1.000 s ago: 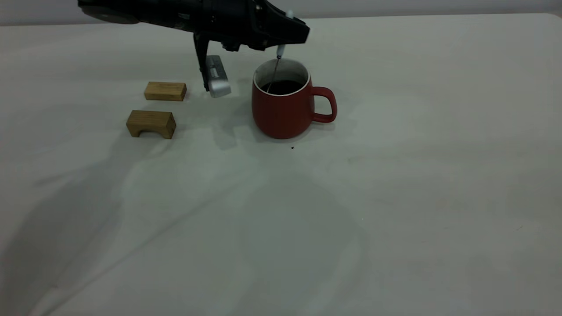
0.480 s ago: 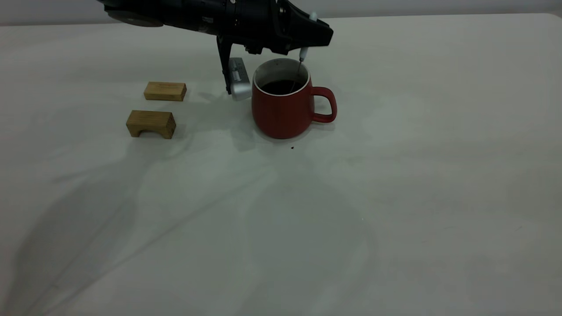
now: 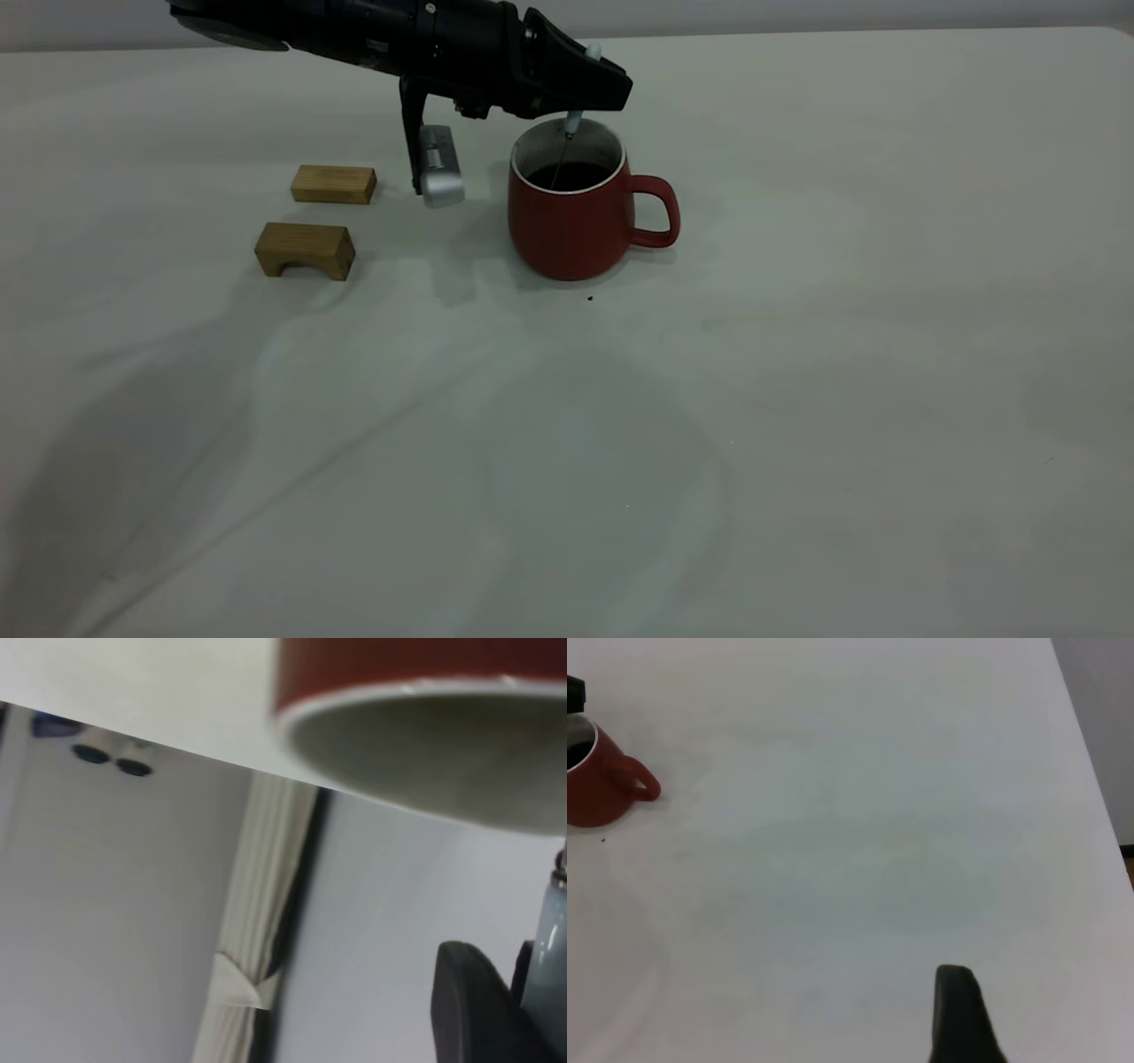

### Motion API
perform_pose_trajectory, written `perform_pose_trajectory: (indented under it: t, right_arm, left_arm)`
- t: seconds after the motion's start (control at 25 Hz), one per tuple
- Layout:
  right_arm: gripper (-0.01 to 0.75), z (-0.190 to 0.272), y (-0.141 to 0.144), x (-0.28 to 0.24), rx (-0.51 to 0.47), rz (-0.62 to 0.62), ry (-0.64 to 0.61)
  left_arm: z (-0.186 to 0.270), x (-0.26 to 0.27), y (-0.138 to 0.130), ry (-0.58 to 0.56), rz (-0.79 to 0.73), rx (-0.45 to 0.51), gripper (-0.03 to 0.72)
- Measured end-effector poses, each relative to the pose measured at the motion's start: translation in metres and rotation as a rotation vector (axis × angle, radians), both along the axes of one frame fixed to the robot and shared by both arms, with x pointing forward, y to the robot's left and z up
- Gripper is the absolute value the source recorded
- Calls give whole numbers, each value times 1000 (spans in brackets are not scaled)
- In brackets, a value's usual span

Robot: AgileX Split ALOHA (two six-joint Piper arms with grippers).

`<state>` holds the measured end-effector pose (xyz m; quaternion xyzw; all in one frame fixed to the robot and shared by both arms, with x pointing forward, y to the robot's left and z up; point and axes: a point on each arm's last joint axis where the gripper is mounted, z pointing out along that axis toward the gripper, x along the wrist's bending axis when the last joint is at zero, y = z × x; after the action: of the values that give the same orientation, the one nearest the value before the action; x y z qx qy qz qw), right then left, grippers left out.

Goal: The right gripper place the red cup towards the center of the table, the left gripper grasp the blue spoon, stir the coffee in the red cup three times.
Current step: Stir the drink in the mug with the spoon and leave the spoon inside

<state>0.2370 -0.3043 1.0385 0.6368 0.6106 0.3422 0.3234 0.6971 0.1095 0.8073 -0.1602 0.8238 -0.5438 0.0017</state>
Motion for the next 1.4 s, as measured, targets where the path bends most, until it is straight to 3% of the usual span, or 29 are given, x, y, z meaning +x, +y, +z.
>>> perform_pose_trajectory:
  t: [0.2, 0.56, 0.8, 1.08, 1.4]
  right_arm:
    - [510, 0, 0, 0, 0, 0, 0]
    - [510, 0, 0, 0, 0, 0, 0]
    - [510, 0, 0, 0, 0, 0, 0]
    - [510, 0, 0, 0, 0, 0, 0]
    - [510, 0, 0, 0, 0, 0, 0]
  left_arm:
    - [1, 1, -10, -34, 32, -8, 138]
    - [3, -9, -27, -38, -42, -33, 138]
    - [2, -8, -6, -36, -101, -22, 138]
    - [3, 4, 17, -40, -20, -19, 138]
    - [4, -1, -16, -44, 15, -26, 138]
